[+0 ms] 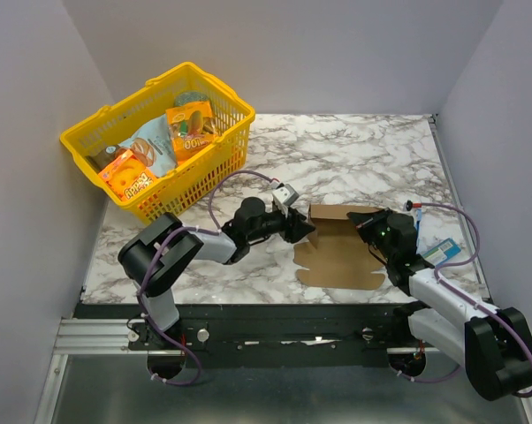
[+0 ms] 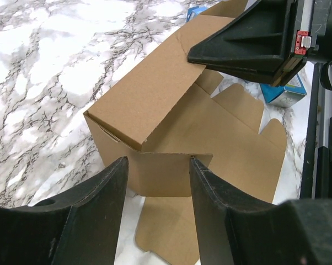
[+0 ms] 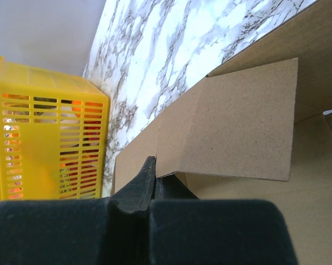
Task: Fold the paper box
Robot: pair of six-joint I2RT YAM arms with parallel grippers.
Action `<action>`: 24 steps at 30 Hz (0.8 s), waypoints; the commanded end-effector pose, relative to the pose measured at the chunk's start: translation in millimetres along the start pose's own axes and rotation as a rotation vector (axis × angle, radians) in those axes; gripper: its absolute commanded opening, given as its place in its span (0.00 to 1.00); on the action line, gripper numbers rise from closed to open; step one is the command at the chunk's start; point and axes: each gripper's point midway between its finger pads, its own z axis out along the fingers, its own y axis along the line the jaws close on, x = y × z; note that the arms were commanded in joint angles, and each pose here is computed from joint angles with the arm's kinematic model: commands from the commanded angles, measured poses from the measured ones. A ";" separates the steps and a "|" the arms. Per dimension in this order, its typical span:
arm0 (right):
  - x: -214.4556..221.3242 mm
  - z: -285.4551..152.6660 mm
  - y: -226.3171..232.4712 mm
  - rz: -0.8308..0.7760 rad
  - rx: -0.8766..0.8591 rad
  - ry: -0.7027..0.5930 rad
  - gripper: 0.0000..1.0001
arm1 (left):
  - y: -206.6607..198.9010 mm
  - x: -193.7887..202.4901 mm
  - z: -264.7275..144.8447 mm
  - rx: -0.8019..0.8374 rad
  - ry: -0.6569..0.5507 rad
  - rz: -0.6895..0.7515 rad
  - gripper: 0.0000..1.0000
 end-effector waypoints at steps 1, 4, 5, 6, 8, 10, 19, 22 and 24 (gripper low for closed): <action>10.0 -2.9 -35.2 -0.069 0.115 0.024 0.01 | 2.6 -4.3 9.3 0.007 -0.016 0.014 0.57; 9.9 -2.7 -33.4 -0.063 0.111 0.025 0.00 | 6.6 -5.1 11.4 -0.010 -0.017 0.020 0.57; 10.0 -2.7 -32.8 -0.061 0.112 0.027 0.01 | 9.2 -2.0 12.5 -0.018 -0.006 0.024 0.57; 9.0 -2.6 -31.9 -0.059 0.111 0.025 0.00 | 10.0 -0.6 13.1 -0.022 -0.003 0.027 0.57; 8.1 -2.0 -29.8 -0.059 0.114 0.026 0.00 | 15.2 2.6 12.7 -0.047 0.000 0.032 0.56; 8.3 -2.2 -28.4 -0.058 0.112 0.029 0.00 | 18.0 4.1 12.7 -0.065 0.002 0.038 0.56; 10.3 -2.6 -23.2 -0.030 0.108 0.047 0.00 | 34.5 12.0 14.5 -0.191 0.025 0.082 0.56; 10.9 -2.9 -19.7 -0.018 0.100 0.054 0.01 | 36.0 12.6 16.4 -0.205 0.024 0.086 0.56; 10.8 -3.3 -18.6 -0.014 0.102 0.056 0.00 | 35.6 12.9 18.5 -0.203 0.023 0.089 0.56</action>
